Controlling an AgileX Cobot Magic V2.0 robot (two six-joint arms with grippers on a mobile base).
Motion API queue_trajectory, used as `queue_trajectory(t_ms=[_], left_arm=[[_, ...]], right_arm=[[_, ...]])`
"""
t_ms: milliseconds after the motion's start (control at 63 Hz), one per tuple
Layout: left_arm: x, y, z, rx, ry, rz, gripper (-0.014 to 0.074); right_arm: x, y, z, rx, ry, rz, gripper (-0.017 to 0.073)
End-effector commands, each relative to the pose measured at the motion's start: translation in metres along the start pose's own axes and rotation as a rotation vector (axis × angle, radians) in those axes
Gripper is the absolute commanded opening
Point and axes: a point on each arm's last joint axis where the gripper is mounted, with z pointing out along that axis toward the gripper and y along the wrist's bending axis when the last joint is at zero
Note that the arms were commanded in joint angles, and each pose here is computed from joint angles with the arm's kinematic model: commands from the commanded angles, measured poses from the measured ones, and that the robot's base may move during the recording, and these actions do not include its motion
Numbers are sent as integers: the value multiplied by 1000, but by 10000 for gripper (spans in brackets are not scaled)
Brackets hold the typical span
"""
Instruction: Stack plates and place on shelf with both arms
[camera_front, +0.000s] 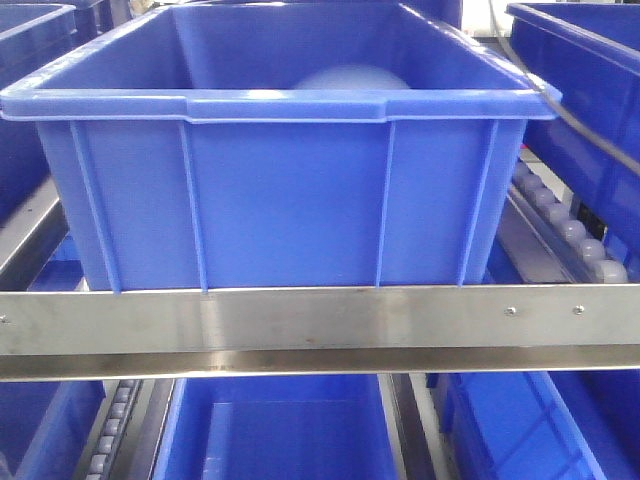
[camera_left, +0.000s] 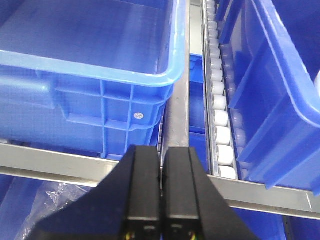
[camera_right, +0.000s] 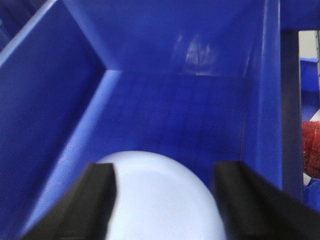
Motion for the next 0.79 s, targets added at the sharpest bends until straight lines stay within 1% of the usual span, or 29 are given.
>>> queue_trajectory(t_ms=[0, 143, 190, 222, 301, 381, 397, 412, 428, 476, 555, 666, 777], left_arm=[[-15, -4, -3, 30, -102, -6, 90], [-15, -4, -3, 30, -102, -6, 90], [-15, -4, -3, 30, -102, -6, 90], [-15, -4, -3, 30, -102, -6, 90], [-15, -4, -3, 30, -102, -6, 90], [-15, -4, -3, 30, -102, -6, 90], [-15, -4, -3, 30, -102, -6, 90], [-15, -4, -3, 30, -102, -6, 90], [-15, -4, -3, 30, -102, -6, 90], [-15, -4, -3, 30, -102, -6, 90], [-15, -4, -3, 30, -102, -6, 90], [-15, -4, -3, 30, -102, -6, 90], [-15, -4, -3, 30, -102, -6, 90]], right_arm=[[-34, 7, -30, -26, -144, -7, 590], [-44, 9, -67, -35, -185, -9, 584], [-45, 10, -83, -41, -223, -9, 554], [-44, 9, -96, -46, -255, -9, 517], [-36, 8, -128, -58, -332, -9, 377], [-18, 4, -164, -66, -401, -9, 147], [-10, 2, -167, -65, -399, -9, 88], [-6, 2, -171, -65, -402, -9, 49], [1, 0, -178, -66, -408, -9, 36], [17, -3, -191, -66, -422, -9, 75], [49, -13, -212, -43, -427, -5, 48], [87, -27, -228, 8, -410, 3, 48], [116, -32, -237, 19, -389, 5, 48]])
